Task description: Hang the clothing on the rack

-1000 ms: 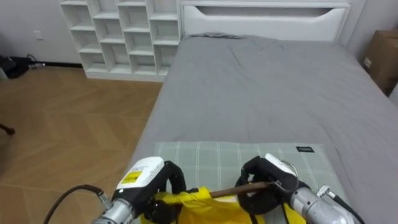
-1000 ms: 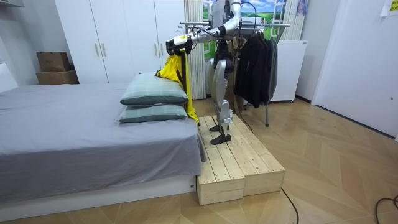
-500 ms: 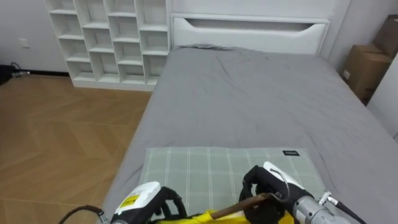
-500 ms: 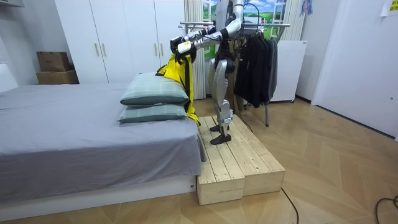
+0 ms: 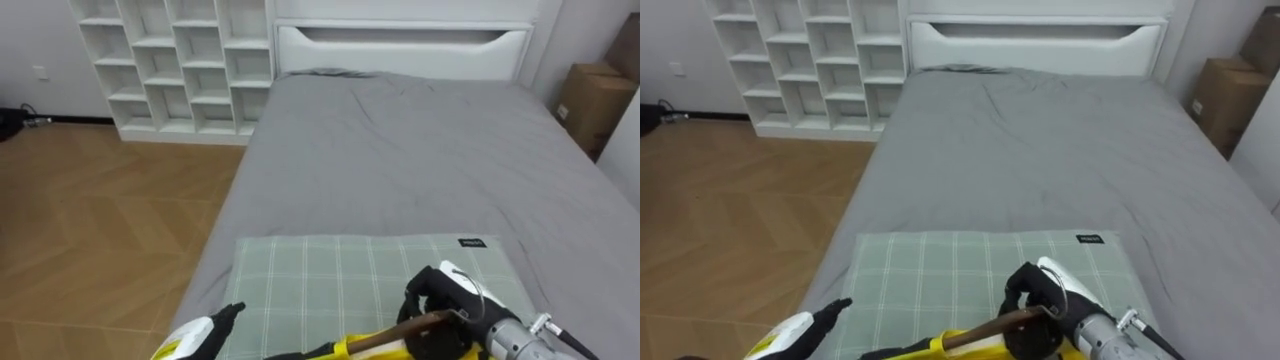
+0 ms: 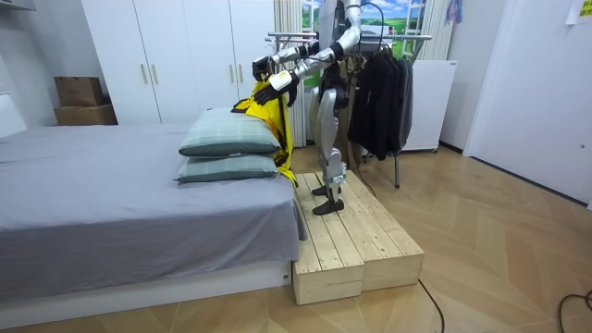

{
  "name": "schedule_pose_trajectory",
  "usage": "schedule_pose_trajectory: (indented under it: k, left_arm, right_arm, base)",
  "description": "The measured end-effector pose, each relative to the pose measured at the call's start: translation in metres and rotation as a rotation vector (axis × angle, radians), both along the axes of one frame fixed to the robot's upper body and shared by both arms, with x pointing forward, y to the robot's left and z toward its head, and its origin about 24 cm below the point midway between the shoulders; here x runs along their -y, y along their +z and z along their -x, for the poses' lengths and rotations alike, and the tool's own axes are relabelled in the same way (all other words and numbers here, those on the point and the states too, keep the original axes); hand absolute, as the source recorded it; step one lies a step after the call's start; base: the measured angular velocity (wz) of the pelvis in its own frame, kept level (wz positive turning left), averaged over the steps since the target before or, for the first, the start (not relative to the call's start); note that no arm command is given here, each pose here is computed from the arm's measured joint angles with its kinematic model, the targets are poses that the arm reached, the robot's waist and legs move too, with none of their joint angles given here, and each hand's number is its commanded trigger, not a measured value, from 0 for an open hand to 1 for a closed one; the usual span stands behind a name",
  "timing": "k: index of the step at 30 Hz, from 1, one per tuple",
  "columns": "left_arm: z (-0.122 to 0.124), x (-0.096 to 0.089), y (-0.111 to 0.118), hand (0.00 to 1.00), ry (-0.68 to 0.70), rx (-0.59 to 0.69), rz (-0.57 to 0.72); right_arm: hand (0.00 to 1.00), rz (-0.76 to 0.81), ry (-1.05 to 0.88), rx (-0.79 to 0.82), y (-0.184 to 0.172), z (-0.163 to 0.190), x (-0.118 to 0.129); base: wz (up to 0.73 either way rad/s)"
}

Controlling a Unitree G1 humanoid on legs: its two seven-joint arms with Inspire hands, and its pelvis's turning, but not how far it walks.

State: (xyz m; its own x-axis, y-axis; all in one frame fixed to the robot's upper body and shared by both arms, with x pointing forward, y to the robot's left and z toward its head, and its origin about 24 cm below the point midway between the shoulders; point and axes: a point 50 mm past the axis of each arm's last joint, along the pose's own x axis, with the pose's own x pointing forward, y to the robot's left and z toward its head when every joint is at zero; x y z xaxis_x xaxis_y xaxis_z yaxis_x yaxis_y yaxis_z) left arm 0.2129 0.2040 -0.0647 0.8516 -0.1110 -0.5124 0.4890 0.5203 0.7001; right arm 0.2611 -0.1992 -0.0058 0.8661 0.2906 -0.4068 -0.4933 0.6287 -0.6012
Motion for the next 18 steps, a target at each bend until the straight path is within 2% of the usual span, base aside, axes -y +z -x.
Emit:
schedule_pose_trajectory:
  k: [8,13,18]
  left_arm:
    - [0.016,-0.009,-0.014,0.00,0.043,-0.074,-0.011]
    - [0.034,-0.017,-0.034,0.00,0.077,-0.203,-0.017]
    - [0.042,-0.019,-0.042,0.00,0.094,-0.261,-0.006]
  right_arm:
    - [1.00,-0.034,-0.013,0.026,0.009,-0.003,0.000]
    - [1.00,-0.041,-0.010,0.008,0.006,0.000,0.000]
    - [1.00,-0.068,-0.025,-0.003,0.008,-0.001,0.004]
  base:
    - [-0.05]
    - [-0.01]
    - [0.00]
